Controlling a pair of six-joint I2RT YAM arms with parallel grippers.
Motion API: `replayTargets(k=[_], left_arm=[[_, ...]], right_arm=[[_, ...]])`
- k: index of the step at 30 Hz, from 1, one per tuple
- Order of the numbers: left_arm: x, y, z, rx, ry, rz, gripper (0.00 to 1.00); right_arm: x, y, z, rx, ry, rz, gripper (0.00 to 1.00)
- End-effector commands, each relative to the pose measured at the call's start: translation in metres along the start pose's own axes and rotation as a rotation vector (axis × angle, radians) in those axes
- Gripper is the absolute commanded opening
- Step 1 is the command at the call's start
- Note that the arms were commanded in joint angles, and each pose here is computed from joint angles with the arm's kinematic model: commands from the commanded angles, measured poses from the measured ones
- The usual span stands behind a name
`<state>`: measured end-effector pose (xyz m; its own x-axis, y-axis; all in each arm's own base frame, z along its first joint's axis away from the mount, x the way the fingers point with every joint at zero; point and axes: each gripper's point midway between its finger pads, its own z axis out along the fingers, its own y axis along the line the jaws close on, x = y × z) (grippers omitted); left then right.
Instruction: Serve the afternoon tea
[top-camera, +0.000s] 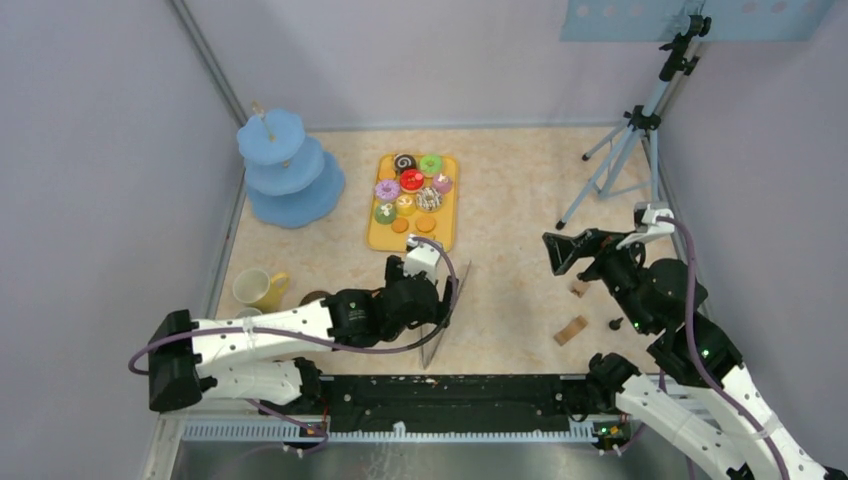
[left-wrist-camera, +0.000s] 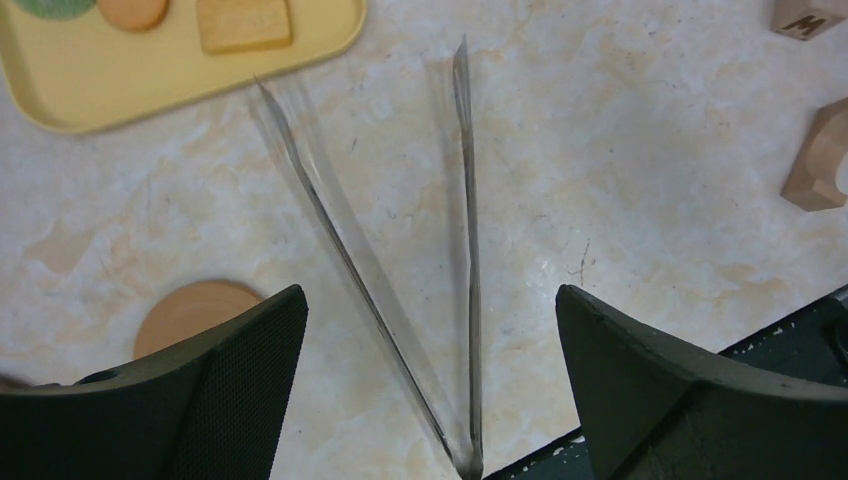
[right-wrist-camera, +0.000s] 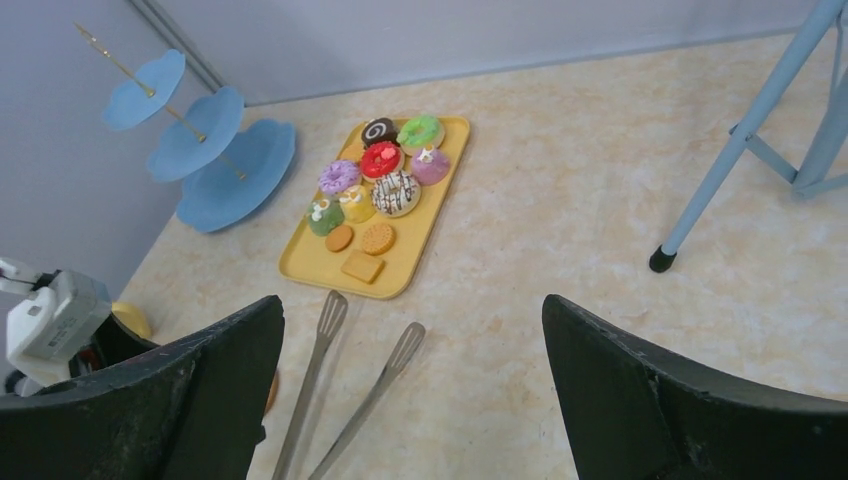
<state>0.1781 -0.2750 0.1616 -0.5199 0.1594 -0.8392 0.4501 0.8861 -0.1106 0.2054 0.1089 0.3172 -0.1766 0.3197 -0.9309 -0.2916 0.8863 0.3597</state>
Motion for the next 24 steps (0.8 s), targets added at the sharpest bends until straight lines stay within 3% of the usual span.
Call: replayTargets(k=[1, 7, 14, 24], left_arm=[[0.028, 0.003, 0.008, -0.044, 0.030, -0.198, 0.99], [0.077, -0.009, 0.025, -0.005, 0.117, -0.251, 0.99], [0.093, -0.022, 0.039, 0.026, 0.148, -0.260, 0.99], [0.107, -0.008, 0.064, -0.082, 0.131, -0.152, 0.99]], right_arm=[[-0.001, -0.007, -0.003, 0.027, -0.023, 0.018, 0.98], [0.005, -0.007, 0.002, 0.023, -0.025, 0.024, 0.98], [0.014, -0.007, 0.007, 0.023, -0.006, 0.031, 0.98], [0.017, -0.010, 0.002, 0.025, -0.011, 0.036, 0.98]])
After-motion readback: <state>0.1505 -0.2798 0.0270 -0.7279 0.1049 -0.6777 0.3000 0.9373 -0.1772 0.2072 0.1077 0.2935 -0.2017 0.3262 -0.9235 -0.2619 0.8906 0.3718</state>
